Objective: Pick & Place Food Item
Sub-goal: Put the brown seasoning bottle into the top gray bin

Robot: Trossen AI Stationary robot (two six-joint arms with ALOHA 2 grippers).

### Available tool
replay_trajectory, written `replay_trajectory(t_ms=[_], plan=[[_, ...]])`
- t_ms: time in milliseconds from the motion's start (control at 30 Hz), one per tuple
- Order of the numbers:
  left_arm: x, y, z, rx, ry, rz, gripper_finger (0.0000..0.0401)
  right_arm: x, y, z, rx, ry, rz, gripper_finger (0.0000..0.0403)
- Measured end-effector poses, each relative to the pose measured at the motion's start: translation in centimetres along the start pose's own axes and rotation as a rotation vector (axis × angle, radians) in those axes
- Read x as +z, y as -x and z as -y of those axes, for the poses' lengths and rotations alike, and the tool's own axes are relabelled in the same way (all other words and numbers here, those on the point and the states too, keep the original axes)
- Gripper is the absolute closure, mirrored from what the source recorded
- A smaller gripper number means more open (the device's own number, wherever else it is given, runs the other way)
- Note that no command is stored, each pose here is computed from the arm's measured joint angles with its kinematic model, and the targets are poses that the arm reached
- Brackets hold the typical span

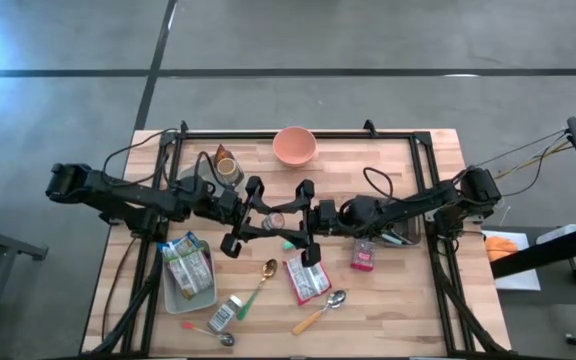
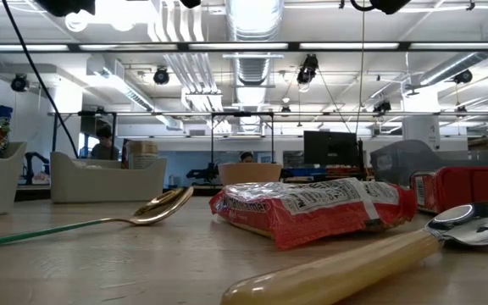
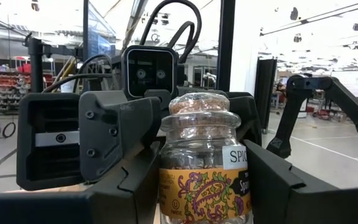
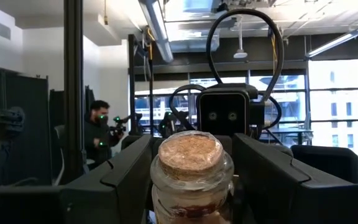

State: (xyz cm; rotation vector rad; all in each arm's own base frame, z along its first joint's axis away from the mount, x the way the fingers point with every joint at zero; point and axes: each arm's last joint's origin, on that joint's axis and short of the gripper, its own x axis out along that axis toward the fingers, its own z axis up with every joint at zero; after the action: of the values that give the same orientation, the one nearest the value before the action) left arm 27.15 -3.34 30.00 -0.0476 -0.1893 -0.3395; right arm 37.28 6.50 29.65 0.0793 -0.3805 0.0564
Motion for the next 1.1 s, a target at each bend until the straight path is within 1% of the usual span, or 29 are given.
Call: replay_trajectory(t_ms=[867, 933, 1033, 1100], plan=[[0.0, -0.01, 0.0, 0.001, 0.009, -0.002, 0.022, -0.4, -0.02, -0.01, 0.005, 0.019, -0.049, 0.0189], [0.0, -0.01, 0.0, 0.001, 0.013, -0.002, 0.022, -0.42, -0.03, 0.0, 0.001, 0.024, -0.05, 0.0197], [0.0, -0.01, 0.0, 0.001, 0.028, -0.002, 0.022, -0.43, -0.03, 0.0, 0.002, 0.034, -0.051, 0.0226], [0.0, -0.01, 0.0, 0.0, 0.028, -0.002, 0.022, -0.47, -0.03, -0.01, 0.002, 0.037, -0.052, 0.0229]])
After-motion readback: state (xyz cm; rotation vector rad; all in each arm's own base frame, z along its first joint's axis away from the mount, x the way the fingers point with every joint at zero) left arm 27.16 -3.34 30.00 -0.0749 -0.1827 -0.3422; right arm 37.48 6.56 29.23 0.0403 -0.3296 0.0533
